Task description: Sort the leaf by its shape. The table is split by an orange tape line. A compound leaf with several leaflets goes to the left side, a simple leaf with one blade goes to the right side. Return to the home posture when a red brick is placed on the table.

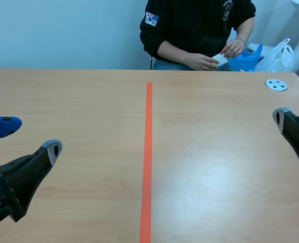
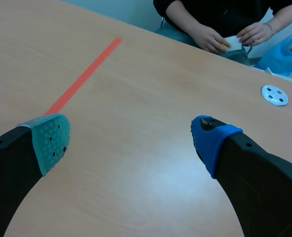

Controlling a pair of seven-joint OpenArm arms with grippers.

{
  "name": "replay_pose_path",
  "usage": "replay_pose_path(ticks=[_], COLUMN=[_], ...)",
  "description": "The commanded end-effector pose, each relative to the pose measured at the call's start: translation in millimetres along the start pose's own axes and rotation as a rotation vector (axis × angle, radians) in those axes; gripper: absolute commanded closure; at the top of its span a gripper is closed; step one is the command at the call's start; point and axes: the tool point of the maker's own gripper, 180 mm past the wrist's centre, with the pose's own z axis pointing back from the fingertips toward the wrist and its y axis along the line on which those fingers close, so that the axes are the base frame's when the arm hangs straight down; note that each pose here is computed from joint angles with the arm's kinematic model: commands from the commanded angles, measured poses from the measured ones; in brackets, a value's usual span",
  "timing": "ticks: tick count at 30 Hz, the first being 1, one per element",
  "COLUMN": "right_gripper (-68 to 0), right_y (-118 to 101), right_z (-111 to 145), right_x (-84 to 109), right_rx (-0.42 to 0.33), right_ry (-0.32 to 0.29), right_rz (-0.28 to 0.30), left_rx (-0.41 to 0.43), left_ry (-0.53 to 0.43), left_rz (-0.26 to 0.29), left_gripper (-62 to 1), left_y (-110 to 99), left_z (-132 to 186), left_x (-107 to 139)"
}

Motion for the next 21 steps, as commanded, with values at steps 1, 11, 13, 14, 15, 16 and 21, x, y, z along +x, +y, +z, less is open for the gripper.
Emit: replay_pose_path(ticks=[1, 11, 13, 14, 15, 16, 21], right_gripper=[-50.0, -50.0, -50.0, -50.0, -50.0, -50.0, -50.0], right_y=[-5.2, -5.3, -5.2, -5.2, -5.2, -5.2, -5.2], right_z=[-1.3, -1.4, -1.4, -1.4, -1.4, -1.4, -1.4], right_x=[1.5, 1.9, 1.8, 1.8, 1.8, 1.8, 1.8], right_rx=[-0.017, -0.017, -0.017, -0.017, -0.017, -0.017, -0.017], right_ry=[0.006, 0.005, 0.006, 0.006, 0.006, 0.006, 0.005], right_rz=[0.004, 0.005, 0.005, 0.005, 0.005, 0.005, 0.005], left_rx=[-0.022, -0.013, -0.014, -0.014, -0.014, -0.014, -0.014], left_ry=[-0.110, -0.123, -0.130, -0.133, -0.134, -0.136, -0.135], left_rz=[-0.019, -0.014, -0.018, -0.019, -0.020, -0.021, -0.021], left_gripper=[-58.7, -58.7, -58.7, -58.7, -58.7, -58.7, -58.7], left_y=[0.0, 0.8, 1.4, 1.7, 1.8, 2.0, 1.9], left_z=[-15.1, -16.6, -17.6, -18.2, -18.4, -18.6, -18.5], left_x=[30.8, 33.1, 35.0, 36.0, 36.3, 36.7, 36.6])
